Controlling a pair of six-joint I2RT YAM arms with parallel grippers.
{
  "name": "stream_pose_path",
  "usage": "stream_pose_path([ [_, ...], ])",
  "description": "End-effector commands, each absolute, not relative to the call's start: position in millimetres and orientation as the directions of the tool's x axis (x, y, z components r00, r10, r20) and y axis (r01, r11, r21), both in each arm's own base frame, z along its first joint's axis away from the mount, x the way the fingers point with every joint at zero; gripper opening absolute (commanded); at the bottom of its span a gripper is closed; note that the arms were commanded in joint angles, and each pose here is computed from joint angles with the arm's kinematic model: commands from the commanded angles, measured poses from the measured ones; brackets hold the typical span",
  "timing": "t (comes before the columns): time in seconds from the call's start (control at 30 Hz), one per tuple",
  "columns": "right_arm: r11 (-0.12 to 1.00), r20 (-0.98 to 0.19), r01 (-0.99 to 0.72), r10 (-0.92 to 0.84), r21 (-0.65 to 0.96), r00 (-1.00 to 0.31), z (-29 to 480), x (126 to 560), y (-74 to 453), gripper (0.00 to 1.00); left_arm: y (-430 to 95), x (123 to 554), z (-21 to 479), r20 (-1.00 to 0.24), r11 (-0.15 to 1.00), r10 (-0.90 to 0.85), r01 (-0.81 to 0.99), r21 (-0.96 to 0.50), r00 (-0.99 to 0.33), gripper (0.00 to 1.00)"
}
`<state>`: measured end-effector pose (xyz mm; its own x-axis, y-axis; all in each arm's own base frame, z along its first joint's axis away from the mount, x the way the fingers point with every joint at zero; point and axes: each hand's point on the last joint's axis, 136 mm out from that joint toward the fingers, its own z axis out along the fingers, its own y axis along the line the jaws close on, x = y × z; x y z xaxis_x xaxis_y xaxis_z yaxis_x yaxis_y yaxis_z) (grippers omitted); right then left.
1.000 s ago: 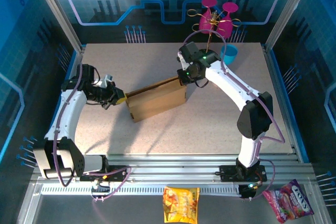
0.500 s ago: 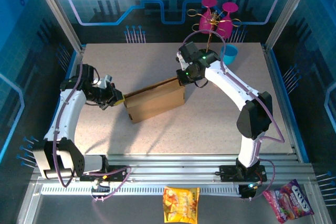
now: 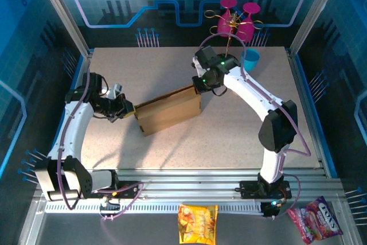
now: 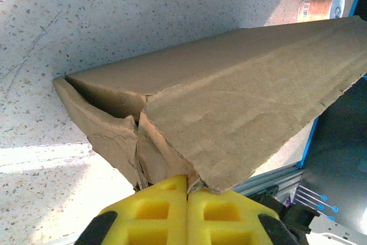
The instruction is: Fold the paper box
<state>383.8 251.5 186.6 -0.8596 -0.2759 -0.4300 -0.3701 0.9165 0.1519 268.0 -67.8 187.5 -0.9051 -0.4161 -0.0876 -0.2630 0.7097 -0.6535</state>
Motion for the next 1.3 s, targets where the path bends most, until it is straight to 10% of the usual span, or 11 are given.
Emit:
stream_pose_path([
  [0.0, 0.918, -0.366, -0.373, -0.304, 0.133, -0.880, 170, 375, 248, 0.00, -52, 231, 151, 0.036, 0.771, -0.431, -0.389, -0.504, -0.902, 0.00],
  [0.47, 0.917, -0.366, -0.377, -0.308, 0.133, -0.878, 170, 375, 250, 0.00, -46, 233, 161, -0.002, 0.776, -0.465, -0.406, -0.483, -0.885, 0.00],
  [0.7, 0.917, -0.366, -0.378, -0.310, 0.130, -0.878, 171, 375, 250, 0.00, -62, 247, 188, -0.037, 0.721, -0.524, -0.419, -0.552, -0.851, 0.47],
  [1.27, 0.921, -0.362, -0.365, -0.296, 0.137, -0.884, 169, 378, 252, 0.00, -89, 249, 197, -0.111, 0.767, -0.537, -0.429, -0.478, -0.836, 0.44],
])
